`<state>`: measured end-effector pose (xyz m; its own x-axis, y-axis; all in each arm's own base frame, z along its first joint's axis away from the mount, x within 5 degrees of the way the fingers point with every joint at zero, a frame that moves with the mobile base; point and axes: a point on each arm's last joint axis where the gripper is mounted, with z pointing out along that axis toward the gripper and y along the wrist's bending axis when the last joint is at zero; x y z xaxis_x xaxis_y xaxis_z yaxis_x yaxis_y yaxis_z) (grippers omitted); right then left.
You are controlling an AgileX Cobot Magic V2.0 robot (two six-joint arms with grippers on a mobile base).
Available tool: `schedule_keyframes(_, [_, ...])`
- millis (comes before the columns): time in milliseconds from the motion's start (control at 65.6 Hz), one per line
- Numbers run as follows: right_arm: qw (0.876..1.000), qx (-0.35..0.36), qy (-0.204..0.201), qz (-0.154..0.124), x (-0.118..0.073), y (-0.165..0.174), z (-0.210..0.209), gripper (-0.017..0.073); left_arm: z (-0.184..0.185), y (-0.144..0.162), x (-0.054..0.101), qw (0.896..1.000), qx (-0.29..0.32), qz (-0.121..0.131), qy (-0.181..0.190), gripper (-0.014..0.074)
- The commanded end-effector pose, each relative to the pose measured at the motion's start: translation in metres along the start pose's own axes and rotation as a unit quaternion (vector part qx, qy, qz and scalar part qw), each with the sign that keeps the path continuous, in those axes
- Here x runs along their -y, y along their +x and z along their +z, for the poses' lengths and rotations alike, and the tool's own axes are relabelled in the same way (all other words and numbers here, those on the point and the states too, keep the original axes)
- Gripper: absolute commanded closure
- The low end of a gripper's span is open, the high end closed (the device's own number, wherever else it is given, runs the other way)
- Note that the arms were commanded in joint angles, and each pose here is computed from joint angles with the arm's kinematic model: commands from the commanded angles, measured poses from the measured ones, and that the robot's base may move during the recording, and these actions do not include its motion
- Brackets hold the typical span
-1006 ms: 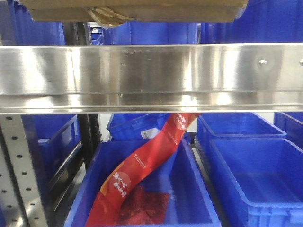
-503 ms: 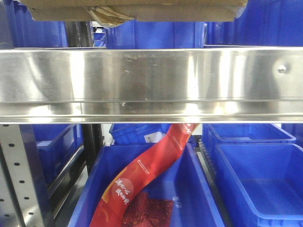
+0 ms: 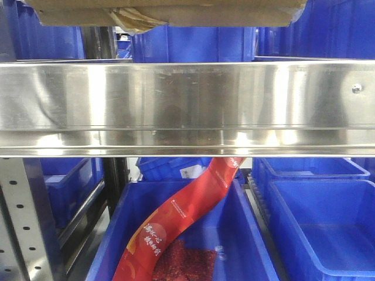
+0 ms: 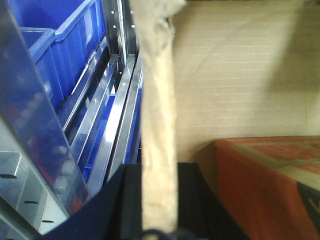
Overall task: Stack two boxes on right shelf middle
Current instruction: 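Drive the base to the steel shelf rack with blue bins, then lower the held boxes onto the middle steel shelf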
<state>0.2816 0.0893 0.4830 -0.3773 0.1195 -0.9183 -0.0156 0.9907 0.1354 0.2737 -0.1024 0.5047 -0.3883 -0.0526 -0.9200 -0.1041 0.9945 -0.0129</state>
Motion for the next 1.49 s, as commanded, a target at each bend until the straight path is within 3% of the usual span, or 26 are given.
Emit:
schedule_keyframes(0, [0.999,0.04,0.007,-0.008,0.005,-0.012,-0.009,0.0711,-0.008,-0.008,-0.009,0.999,0.029,0.004,-0.02,0.0705])
schedule_keyframes(152, [0.999,-0.022,0.026,0.009,0.009,-0.001,-0.009,0.0711,-0.008,-0.007,-0.007,1.0,0.02,-0.004,-0.009,0.0705])
schedule_keyframes(305, [0.996,-0.068,0.056,0.01,0.014,0.008,-0.01,0.0711,0.0,0.001,0.002,1.0,-0.018,-0.016,0.013,0.0705])
schedule_keyframes(533, [0.996,-0.071,0.056,0.009,0.013,0.009,-0.007,0.0711,0.022,0.012,0.015,0.999,-0.052,0.004,0.013,0.0705])
schedule_keyframes(640, [0.996,-0.07,0.049,0.009,0.01,0.01,0.001,0.0711,0.037,0.015,0.015,0.998,-0.061,-0.003,0.013,0.0702])
schedule_keyframes(732, [0.996,-0.071,0.044,0.006,0.006,0.012,0.01,0.0711,0.043,0.014,0.012,0.998,-0.062,-0.02,0.022,0.0631])
schedule_keyframes(869, [0.995,-0.093,0.03,0.019,0.0,0.019,0.024,0.0704,0.047,0.012,0.007,0.997,-0.061,-0.034,0.025,0.0419])
schedule_keyframes(930, [0.994,-0.1,0.031,0.017,-0.002,0.022,0.031,0.0653,0.047,0.012,0.007,0.997,-0.06,-0.034,0.026,0.0342])
schedule_keyframes(1006, [0.994,-0.107,0.032,0.015,-0.003,0.025,0.038,0.0517,0.047,0.012,0.008,0.997,-0.058,-0.034,0.027,0.0286])
schedule_keyframes(1204, [0.994,-0.105,0.031,0.013,-0.004,0.026,0.041,0.015,0.047,0.012,0.008,0.997,-0.058,-0.034,0.027,0.0274])
schedule_keyframes(1311, [0.994,-0.099,0.034,0.01,-0.003,0.024,0.039,0.0089,0.047,0.012,0.008,0.997,-0.057,-0.034,0.028,0.0274])
schedule_keyframes(1479, [0.995,-0.087,0.034,0.014,-0.001,0.016,0.027,0.0101,0.044,0.011,0.007,0.997,-0.056,-0.036,0.029,0.0274])
